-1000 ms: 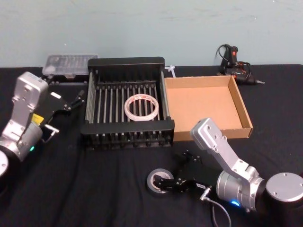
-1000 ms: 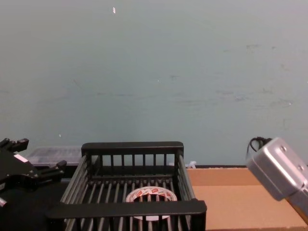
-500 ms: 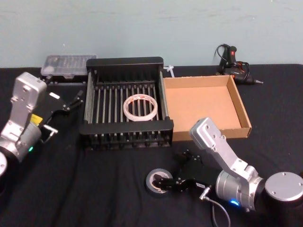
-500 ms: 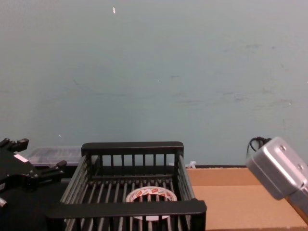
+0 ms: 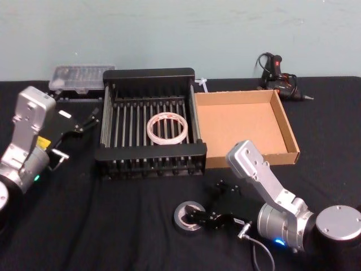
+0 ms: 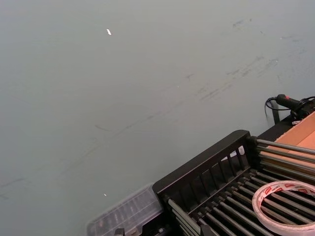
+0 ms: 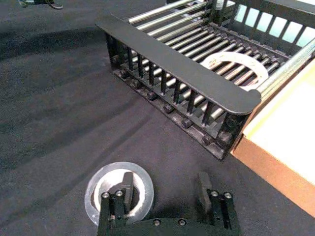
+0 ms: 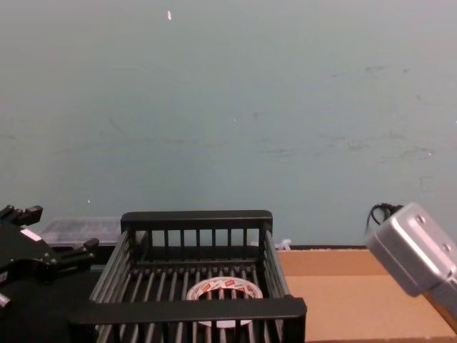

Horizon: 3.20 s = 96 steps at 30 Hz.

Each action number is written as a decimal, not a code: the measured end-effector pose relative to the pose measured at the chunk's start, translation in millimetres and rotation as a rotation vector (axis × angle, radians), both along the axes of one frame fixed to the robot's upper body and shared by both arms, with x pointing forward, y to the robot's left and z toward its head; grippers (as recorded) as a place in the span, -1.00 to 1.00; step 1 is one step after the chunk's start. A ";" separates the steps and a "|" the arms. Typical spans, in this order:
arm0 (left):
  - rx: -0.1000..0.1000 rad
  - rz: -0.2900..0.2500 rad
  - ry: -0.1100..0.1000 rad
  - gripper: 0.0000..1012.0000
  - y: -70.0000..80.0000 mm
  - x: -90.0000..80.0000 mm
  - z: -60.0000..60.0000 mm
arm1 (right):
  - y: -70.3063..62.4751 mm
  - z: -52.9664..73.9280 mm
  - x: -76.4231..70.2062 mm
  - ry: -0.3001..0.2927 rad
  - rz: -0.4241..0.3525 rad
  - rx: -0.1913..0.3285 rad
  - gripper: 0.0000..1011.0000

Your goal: Pick up the white tape and place it into the black box , Pick up the silver tape and place it into the brown box.

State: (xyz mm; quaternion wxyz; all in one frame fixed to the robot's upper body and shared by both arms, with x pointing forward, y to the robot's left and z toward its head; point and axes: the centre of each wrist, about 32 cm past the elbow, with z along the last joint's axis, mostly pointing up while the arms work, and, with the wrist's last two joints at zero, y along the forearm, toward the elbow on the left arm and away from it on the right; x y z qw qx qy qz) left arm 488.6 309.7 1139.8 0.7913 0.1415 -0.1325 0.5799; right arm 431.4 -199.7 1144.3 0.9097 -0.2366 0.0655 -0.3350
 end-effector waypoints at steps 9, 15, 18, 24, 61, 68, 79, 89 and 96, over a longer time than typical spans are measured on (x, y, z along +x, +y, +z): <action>0.000 0.000 0.000 0.98 0.0 0.0 0.0 | -0.1 0.0 0.0 0.000 0.001 0.001 0.12; 0.000 0.000 0.000 0.98 0.0 0.0 0.0 | -0.1 0.0 0.0 0.000 0.001 0.002 -0.29; 0.000 0.000 0.000 0.98 0.0 0.0 0.0 | -0.1 0.0 0.0 0.000 0.001 0.002 -0.46; 0.000 0.000 0.000 0.98 0.0 0.0 0.0 | -0.1 0.0 0.0 0.000 0.001 0.002 -0.70; 0.000 0.000 0.000 0.98 0.0 0.0 0.0 | -6.3 -2.7 -9.7 -0.156 0.018 0.194 -0.71; 0.000 0.000 0.000 0.98 0.0 0.0 0.0 | -8.2 -6.5 -12.2 -0.190 -0.018 0.263 -0.71; 0.000 0.000 0.000 0.98 0.0 0.0 0.0 | -9.7 -9.1 -13.5 -0.244 -0.063 0.368 -0.71; 0.000 0.000 0.000 0.98 0.0 0.0 0.0 | -8.7 -7.8 -11.4 -0.271 -0.108 0.400 -0.71; 0.000 0.000 0.000 0.98 0.0 0.0 0.0 | -9.4 -4.3 -5.7 -0.292 -0.158 0.415 -0.71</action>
